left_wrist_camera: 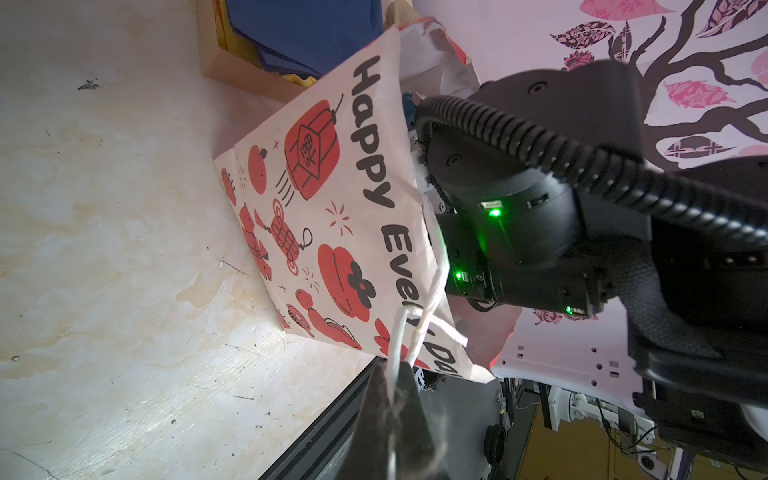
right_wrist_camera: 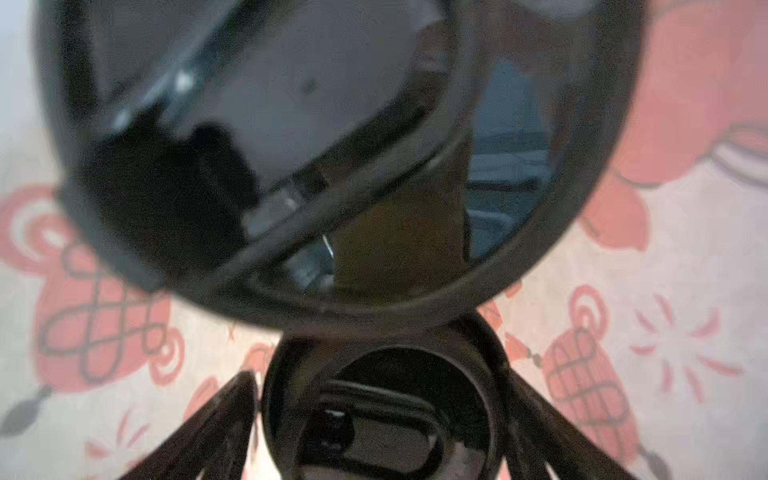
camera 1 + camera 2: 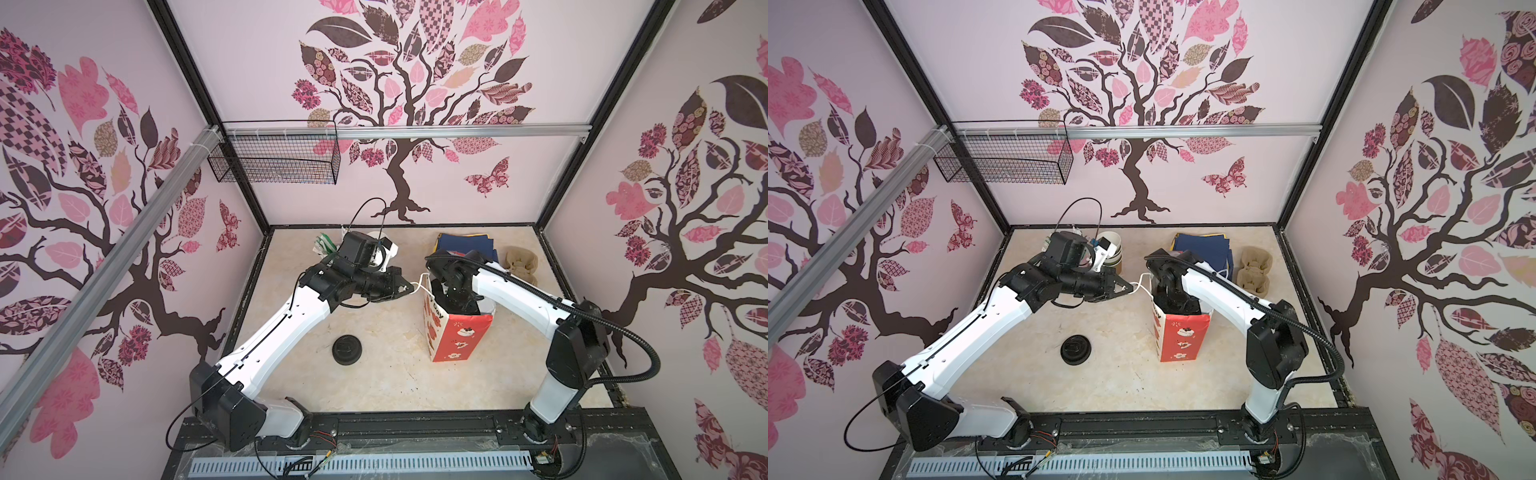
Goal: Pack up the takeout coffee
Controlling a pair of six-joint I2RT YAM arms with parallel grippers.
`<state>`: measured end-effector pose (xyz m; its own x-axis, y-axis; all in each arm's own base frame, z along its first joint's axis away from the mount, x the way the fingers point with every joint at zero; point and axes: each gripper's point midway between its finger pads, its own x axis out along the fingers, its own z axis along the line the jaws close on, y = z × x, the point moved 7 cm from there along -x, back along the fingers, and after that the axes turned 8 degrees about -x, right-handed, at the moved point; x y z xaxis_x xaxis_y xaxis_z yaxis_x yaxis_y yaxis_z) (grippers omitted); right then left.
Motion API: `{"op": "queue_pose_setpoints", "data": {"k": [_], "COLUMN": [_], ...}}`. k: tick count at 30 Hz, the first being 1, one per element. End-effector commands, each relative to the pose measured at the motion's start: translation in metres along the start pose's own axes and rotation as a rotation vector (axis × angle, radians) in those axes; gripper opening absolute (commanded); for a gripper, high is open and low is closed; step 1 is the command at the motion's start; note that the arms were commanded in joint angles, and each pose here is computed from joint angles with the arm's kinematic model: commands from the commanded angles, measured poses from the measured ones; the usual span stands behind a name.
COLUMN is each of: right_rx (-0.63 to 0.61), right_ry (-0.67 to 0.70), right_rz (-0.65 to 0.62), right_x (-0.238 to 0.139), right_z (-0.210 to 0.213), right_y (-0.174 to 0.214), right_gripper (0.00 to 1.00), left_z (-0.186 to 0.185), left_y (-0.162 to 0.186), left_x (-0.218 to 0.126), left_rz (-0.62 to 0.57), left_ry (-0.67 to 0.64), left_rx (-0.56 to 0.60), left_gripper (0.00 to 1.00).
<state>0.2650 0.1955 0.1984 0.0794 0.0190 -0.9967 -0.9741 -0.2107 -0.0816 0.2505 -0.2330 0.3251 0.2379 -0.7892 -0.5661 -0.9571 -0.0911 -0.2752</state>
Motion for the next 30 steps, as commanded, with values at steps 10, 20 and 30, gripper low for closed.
{"op": "queue_pose_setpoints", "data": {"k": [10, 20, 30], "right_rx": [0.03, 0.047, 0.076], "right_ry": [-0.002, -0.006, -0.021], "right_rz": [-0.01, -0.044, -0.125], "right_x": [-0.033, -0.053, -0.061], "right_z": [-0.005, -0.008, -0.01], "right_y": [0.009, 0.011, 0.009], "right_gripper": [0.92, 0.95, 0.91], "left_z": [0.013, 0.015, 0.009], "left_y": [0.003, 0.005, 0.005], "left_x": [0.004, 0.003, 0.001], "left_rz": [0.004, 0.009, 0.006], "left_ry": [-0.042, -0.046, -0.014], "left_rx": [-0.006, -0.005, 0.012], "left_gripper": [0.0, 0.0, 0.0]}}
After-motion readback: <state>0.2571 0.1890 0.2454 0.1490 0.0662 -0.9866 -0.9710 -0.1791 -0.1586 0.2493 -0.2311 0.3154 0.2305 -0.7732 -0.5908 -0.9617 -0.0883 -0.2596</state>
